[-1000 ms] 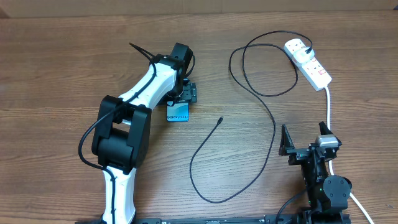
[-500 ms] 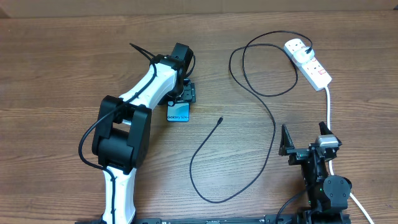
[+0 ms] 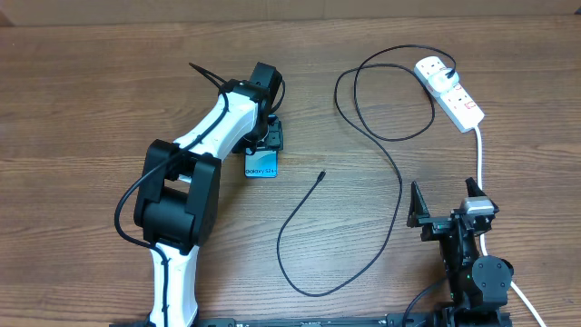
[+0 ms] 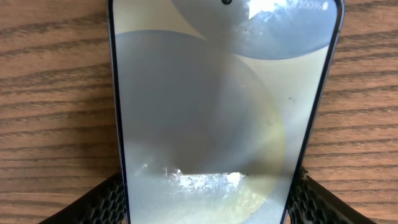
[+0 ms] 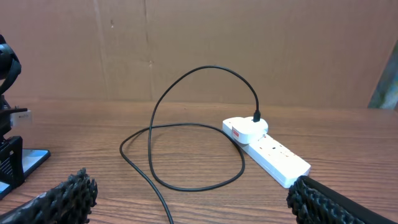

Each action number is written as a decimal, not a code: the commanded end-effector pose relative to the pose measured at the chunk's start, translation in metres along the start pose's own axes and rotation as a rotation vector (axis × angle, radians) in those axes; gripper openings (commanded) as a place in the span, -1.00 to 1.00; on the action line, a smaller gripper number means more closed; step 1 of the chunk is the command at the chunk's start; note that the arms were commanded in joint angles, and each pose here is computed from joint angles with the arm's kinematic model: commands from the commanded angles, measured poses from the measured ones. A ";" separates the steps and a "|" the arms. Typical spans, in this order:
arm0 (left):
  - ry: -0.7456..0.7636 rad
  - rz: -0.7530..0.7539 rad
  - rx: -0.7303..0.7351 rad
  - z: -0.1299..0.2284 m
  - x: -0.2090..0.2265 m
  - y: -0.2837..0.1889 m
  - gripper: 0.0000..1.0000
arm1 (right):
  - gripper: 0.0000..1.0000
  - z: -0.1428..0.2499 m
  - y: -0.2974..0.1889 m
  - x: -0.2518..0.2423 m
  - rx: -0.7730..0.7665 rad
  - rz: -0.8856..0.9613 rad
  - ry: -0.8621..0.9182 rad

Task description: Plug charger to phone and switch on socket

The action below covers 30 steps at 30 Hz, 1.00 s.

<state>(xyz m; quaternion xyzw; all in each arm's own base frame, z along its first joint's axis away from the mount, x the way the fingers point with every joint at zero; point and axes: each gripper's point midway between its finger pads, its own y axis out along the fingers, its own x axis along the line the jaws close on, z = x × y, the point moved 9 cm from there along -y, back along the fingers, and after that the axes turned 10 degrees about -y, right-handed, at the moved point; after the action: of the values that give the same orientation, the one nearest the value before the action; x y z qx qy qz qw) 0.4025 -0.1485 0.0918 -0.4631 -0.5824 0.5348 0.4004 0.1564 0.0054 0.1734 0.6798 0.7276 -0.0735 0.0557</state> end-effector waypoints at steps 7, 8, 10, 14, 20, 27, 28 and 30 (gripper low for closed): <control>-0.004 -0.031 0.023 0.007 0.002 0.009 0.31 | 1.00 0.001 0.000 0.000 -0.007 0.003 -0.004; -0.004 -0.031 0.023 0.007 0.002 0.009 0.32 | 1.00 0.001 0.000 0.000 -0.008 0.003 -0.004; -0.004 -0.031 0.023 0.007 0.002 0.009 0.32 | 1.00 0.001 0.000 0.000 -0.007 0.003 -0.004; -0.004 -0.012 0.039 0.008 0.001 0.007 0.31 | 1.00 0.001 0.000 0.000 -0.007 0.003 -0.004; -0.022 0.019 0.072 0.005 -0.002 -0.003 0.29 | 1.00 0.001 0.000 0.000 -0.007 0.003 -0.004; -0.048 0.038 0.115 0.001 -0.004 -0.027 0.28 | 1.00 0.001 0.000 0.000 -0.007 0.003 -0.004; -0.051 0.058 0.127 0.000 -0.006 -0.031 0.28 | 1.00 0.001 0.000 0.000 -0.007 0.003 -0.004; -0.055 0.097 0.148 -0.001 -0.010 -0.039 0.28 | 1.00 0.001 0.000 0.000 -0.007 0.003 -0.004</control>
<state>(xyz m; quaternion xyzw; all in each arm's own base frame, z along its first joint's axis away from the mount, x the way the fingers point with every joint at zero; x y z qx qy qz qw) 0.3917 -0.1510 0.1135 -0.4264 -0.5474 0.5828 0.4229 0.1564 0.0054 0.1735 0.6798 0.7276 -0.0733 0.0557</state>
